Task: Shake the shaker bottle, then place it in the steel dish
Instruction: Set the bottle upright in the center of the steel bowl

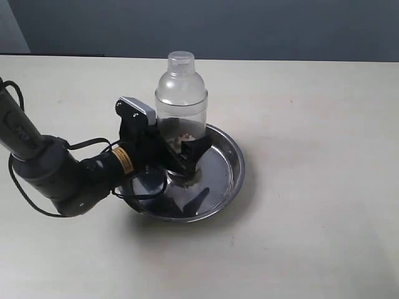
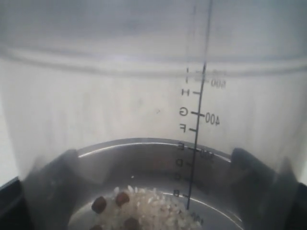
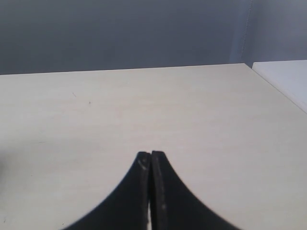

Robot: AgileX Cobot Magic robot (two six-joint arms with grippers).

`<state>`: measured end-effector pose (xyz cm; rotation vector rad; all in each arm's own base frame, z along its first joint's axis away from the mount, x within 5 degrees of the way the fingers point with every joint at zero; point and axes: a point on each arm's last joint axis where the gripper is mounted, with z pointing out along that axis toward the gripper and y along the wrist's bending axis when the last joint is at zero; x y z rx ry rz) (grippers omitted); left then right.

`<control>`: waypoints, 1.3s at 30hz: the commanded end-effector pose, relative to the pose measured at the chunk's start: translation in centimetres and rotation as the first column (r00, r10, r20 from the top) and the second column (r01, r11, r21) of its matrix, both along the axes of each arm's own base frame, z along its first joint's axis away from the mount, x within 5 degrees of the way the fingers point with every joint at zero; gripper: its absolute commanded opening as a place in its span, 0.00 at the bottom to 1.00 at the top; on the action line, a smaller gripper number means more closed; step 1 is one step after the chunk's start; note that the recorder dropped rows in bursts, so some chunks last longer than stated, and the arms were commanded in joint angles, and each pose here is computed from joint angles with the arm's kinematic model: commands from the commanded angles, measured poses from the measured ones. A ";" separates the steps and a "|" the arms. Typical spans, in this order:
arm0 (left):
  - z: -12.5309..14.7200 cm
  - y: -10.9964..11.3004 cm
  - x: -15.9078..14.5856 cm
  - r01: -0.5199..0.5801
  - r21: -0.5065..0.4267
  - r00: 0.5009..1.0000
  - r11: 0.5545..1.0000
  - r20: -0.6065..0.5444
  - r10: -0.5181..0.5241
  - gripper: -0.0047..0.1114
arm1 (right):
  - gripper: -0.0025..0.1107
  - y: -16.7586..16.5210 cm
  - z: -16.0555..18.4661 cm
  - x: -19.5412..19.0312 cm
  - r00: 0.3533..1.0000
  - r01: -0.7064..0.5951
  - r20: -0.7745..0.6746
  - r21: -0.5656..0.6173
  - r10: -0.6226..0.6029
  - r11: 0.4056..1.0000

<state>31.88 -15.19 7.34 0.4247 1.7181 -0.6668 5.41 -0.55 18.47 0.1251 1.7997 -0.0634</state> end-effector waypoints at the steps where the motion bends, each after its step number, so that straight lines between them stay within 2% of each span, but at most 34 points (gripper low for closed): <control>1: -0.1 0.0 -0.5 0.020 0.011 1.000 1.000 -0.022 -0.020 0.22 | 0.01 0.0 0.1 0.0 1.000 0.005 0.016 -0.003 -0.005 1.000; 6: 0.3 -0.1 -0.7 0.046 0.011 0.999 0.999 -0.014 -0.046 0.23 | 0.01 0.0 0.1 0.0 1.000 0.005 0.016 -0.003 -0.005 1.000; 11: 0.2 0.0 -1.1 0.030 -0.040 0.997 0.999 -0.070 -0.033 0.26 | 0.01 0.0 0.1 0.0 1.000 0.005 0.016 -0.003 -0.005 1.000; 19: 0.5 0.9 -1.9 -0.034 -0.043 0.995 0.998 -0.096 0.030 0.51 | 0.01 0.0 0.1 0.0 1.000 0.005 0.016 -0.003 -0.005 1.000; 26: 0.4 0.7 -2.1 0.003 -0.030 0.996 1.000 -0.091 -0.006 0.51 | 0.01 0.0 0.1 0.0 1.000 0.005 0.016 -0.003 -0.005 1.000; 30: 0.4 0.7 -2.2 0.023 0.037 0.999 0.999 -0.035 -0.022 0.49 | 0.01 0.0 0.1 0.0 1.000 0.005 0.016 -0.003 -0.005 1.000; 34: 0.4 0.7 -2.2 0.026 0.041 0.999 0.999 -0.032 -0.025 0.49 | 0.01 0.0 0.1 0.0 1.000 0.005 0.016 -0.003 -0.005 1.000; 36: 0.4 0.7 -2.2 0.026 0.041 0.999 0.999 -0.032 -0.025 0.53 | 0.01 0.0 0.1 0.0 1.000 0.005 0.016 -0.003 -0.005 1.000; 39: 0.4 0.7 -2.1 0.019 0.037 0.999 0.999 -0.034 -0.018 0.70 | 0.01 0.0 0.1 0.0 1.000 0.005 0.016 -0.003 -0.005 1.000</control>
